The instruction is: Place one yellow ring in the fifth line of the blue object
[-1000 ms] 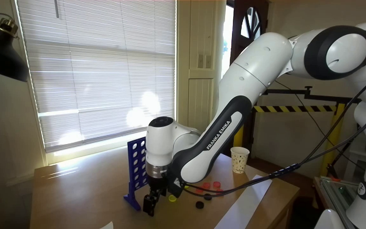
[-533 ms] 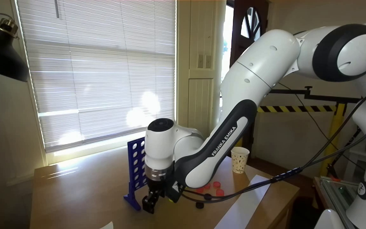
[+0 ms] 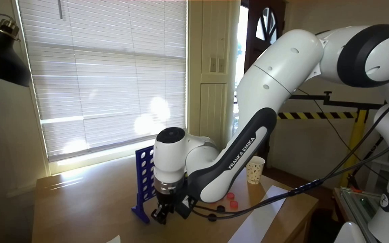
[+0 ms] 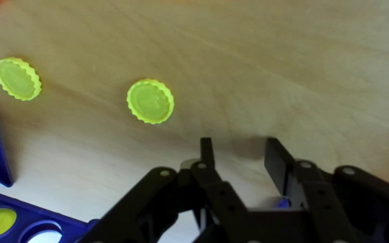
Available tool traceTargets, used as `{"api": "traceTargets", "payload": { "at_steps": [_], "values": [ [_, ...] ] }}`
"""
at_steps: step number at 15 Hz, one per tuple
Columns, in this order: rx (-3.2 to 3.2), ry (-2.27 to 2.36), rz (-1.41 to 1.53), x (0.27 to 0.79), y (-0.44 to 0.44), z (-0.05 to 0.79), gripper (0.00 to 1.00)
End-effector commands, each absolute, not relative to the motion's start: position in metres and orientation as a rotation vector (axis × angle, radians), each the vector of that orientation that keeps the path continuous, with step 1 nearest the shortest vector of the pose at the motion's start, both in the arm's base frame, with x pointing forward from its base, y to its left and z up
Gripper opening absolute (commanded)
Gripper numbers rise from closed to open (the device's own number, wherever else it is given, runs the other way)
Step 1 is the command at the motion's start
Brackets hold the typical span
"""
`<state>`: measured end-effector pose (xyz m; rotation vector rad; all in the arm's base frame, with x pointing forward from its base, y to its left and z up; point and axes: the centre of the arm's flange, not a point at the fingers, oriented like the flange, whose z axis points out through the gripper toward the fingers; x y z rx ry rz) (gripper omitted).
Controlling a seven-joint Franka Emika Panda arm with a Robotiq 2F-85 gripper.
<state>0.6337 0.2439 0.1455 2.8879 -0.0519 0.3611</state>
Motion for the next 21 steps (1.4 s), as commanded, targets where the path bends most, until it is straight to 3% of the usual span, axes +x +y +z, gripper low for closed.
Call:
{"api": "traceTargets", "payload": {
  "at_steps": [1,4,5,21],
  "values": [
    [2.841,-0.113,0.351,0.616,0.239,0.149,0.77],
    [2.821,-0.161,0.327,0.61,0.235,0.148,0.98],
    [2.82,-0.179,0.319,0.607,0.234,0.146,1.0],
    [2.815,-0.224,0.432,0.597,0.188,0.136,1.0]
  ]
}}
